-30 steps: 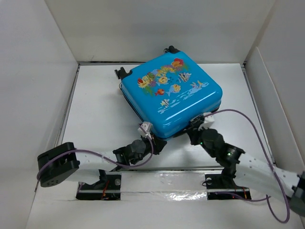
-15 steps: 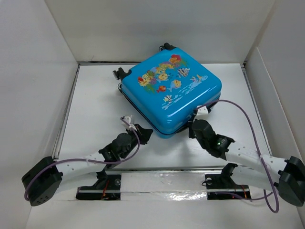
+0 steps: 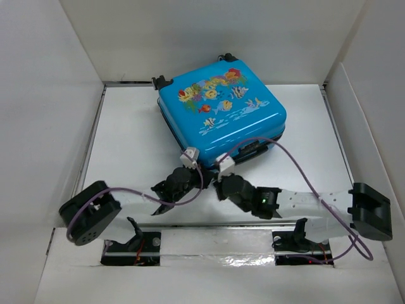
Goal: Pack the luggage
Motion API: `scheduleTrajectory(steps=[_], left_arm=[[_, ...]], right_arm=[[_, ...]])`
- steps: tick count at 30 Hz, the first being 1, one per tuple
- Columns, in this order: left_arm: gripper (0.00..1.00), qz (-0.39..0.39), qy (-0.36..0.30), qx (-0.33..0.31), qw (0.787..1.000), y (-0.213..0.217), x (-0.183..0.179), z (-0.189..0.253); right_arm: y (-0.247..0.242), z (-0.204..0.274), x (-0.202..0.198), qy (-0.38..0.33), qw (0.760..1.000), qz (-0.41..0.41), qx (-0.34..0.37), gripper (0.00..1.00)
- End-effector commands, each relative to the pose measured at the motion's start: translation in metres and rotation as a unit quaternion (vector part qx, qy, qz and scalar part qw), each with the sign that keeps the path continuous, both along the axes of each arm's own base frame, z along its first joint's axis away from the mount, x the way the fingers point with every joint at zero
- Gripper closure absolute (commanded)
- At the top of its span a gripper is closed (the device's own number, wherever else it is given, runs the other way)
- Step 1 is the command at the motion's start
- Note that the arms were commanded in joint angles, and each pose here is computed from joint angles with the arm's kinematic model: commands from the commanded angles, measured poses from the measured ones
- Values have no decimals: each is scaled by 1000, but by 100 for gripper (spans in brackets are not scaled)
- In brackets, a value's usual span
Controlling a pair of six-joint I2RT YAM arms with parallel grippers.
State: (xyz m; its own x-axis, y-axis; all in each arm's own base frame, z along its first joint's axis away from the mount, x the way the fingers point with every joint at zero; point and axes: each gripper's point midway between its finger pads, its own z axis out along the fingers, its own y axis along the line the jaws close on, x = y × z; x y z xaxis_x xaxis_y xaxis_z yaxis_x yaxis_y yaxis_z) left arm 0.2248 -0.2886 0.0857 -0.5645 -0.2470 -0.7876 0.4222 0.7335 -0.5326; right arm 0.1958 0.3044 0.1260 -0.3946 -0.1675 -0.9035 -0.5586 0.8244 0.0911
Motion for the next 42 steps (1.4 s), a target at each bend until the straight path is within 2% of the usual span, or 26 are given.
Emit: scheduleTrajectory(steps=[1,4,8,9,10,12,13,18,21,22,24,25,26,27,28,29,30,31,32,33,35,37,38,39,41,42], left_arm=[[100,20,-73,-90,993,-35,56,68],[100,18,-60,-100,993,-49,54,68],[100,67,-71,-96,991,4,41,78],[96,76,-74,-96,990,16,39,80],[79,83,-62,-75,992,26,34,70],[61,103,-71,-90,988,48,29,87],[47,116,-56,-71,989,59,27,78],[39,199,-81,-127,968,111,46,130],[34,239,-104,-166,951,136,79,165],[28,241,-111,-171,949,138,89,174],[23,281,-103,-176,938,160,128,190],[19,265,-106,-189,939,159,137,200],[16,277,-80,-195,937,161,155,188],[14,291,-94,-208,929,175,173,208],[13,291,-98,-213,928,176,183,213],[12,302,-72,-196,930,177,205,193],[12,308,-90,-196,927,183,225,218],[11,318,-68,-177,929,187,238,208],[11,310,-34,-160,936,182,259,182],[11,301,-50,-166,938,182,277,205],[11,287,-8,-155,945,181,304,177],[11,280,-14,-160,946,181,323,190],[11,278,3,-154,948,178,335,174],[11,274,-14,-161,948,181,348,192],[11,272,17,-144,951,178,365,167],[12,270,2,-148,951,177,376,186]], right_arm=[[119,91,-120,9,959,237,157,100],[138,85,-103,6,963,232,136,100],[96,76,-88,4,975,170,143,100],[82,72,-75,-1,979,146,141,100],[67,55,-73,9,982,135,130,100],[47,60,-72,8,982,124,143,100],[38,53,-71,10,984,114,138,100],[0,45,-41,7,992,40,123,100],[-11,44,-21,-2,993,26,117,100],[-13,45,-17,-3,993,23,114,100],[-19,47,-8,-9,994,12,108,100],[-22,49,-5,-13,994,10,107,100],[-23,49,-4,-13,994,9,107,100],[-26,49,-1,-13,994,5,105,97],[-28,50,-3,-14,994,9,105,86],[-29,48,-3,-14,995,9,102,79],[-32,47,-1,-14,995,6,100,73],[-34,42,0,-11,995,6,95,63],[-34,40,-1,-9,996,9,93,59],[-36,38,0,-7,996,7,92,56],[-38,36,-2,-6,996,9,91,50],[-41,35,-1,-5,996,6,92,45],[-45,33,1,-5,996,1,90,45],[-47,34,-1,-5,996,3,90,44],[-52,32,0,-5,996,-2,87,42],[-54,30,-2,-1,996,1,85,42]])
